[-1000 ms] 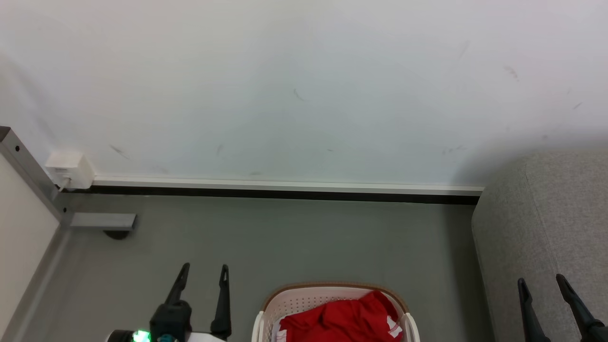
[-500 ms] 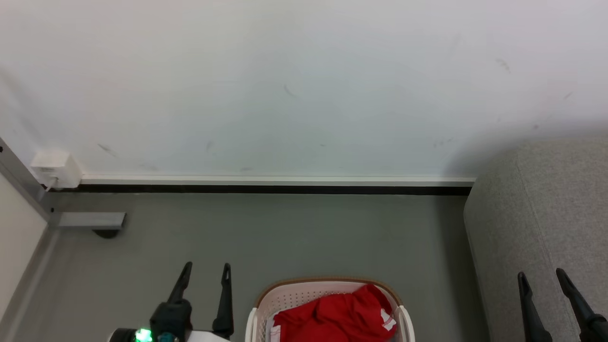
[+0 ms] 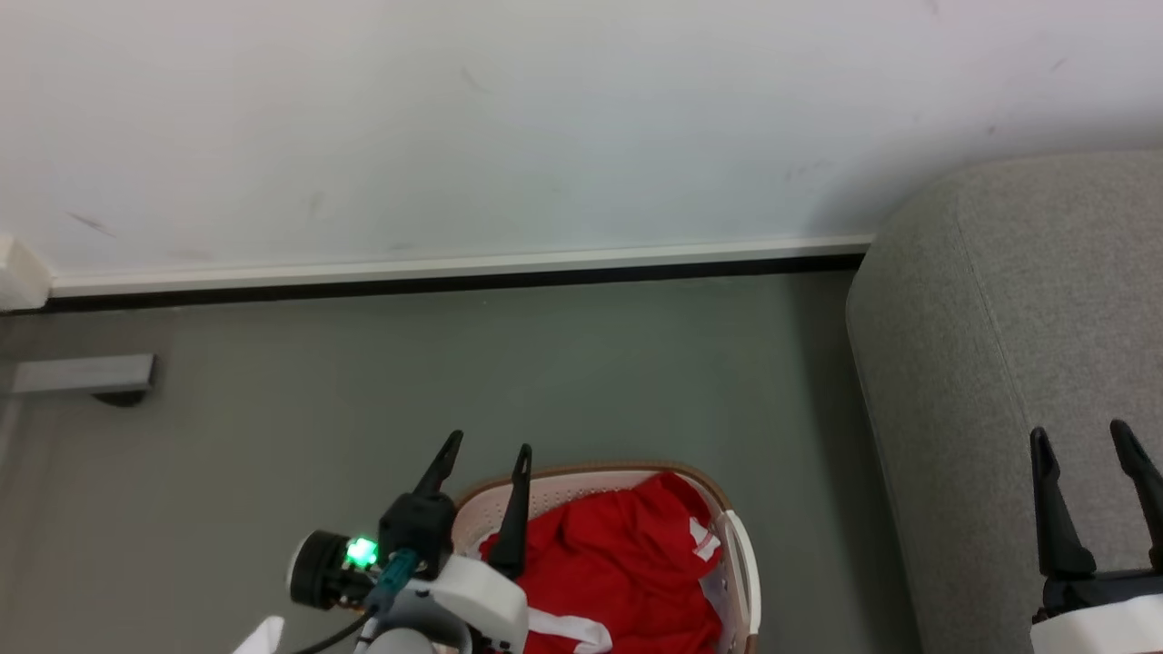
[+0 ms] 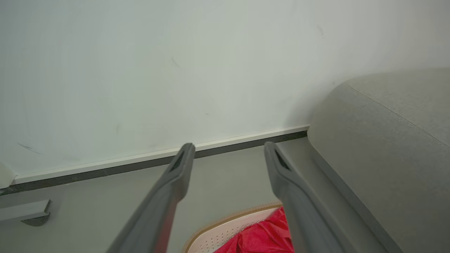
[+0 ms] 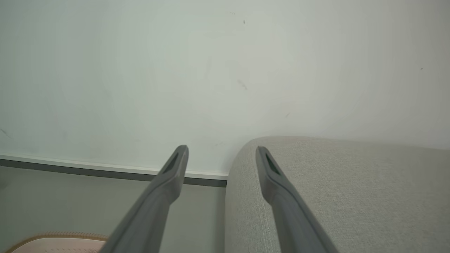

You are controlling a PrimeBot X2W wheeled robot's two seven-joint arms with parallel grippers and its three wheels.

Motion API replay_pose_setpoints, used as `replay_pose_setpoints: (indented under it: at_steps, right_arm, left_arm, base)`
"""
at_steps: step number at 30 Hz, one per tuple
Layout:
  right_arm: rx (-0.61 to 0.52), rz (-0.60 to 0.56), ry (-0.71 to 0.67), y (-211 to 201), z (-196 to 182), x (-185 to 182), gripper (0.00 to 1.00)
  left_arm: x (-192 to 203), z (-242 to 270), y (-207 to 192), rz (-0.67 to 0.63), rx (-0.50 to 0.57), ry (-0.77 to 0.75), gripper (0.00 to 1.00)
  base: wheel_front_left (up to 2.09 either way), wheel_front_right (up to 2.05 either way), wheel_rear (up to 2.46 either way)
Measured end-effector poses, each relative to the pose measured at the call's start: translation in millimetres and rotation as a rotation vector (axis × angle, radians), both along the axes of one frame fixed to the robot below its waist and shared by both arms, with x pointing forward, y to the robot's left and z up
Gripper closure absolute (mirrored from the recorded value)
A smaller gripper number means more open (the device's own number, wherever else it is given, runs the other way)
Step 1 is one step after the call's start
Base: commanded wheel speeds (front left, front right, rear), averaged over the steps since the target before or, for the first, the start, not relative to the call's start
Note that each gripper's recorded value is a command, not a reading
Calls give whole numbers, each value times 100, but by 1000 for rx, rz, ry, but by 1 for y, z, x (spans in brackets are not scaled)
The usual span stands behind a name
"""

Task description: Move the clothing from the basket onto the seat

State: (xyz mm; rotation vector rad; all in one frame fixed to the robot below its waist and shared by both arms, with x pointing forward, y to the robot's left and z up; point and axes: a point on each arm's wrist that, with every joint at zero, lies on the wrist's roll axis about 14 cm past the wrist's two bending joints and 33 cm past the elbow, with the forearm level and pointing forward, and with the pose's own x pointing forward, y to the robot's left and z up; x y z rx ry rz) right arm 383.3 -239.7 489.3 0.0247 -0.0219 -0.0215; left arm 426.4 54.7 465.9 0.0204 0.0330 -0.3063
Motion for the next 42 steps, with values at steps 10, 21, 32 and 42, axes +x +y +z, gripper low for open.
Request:
replay_pose_setpoints:
  at_steps: [10,21,32,42]
  right_arm:
    - [-49,-35,-17,-24,4,29,0]
    - [-99,-44,39,-38,-22,56,0]
    - [-142,-27,82,-41,-51,80,0]
    - [-160,-16,141,-42,-79,87,0]
  left_arm:
    - [21,-88,-57,-167,25,284,0]
    - [29,-176,-91,-256,92,576,0]
    - [31,-255,-94,-191,80,846,0]
    - [43,-294,-87,-118,87,928,0]
  base:
    - [0,0,0]
    - [0,0,0]
    - [0,0,0]
    - [0,0,0]
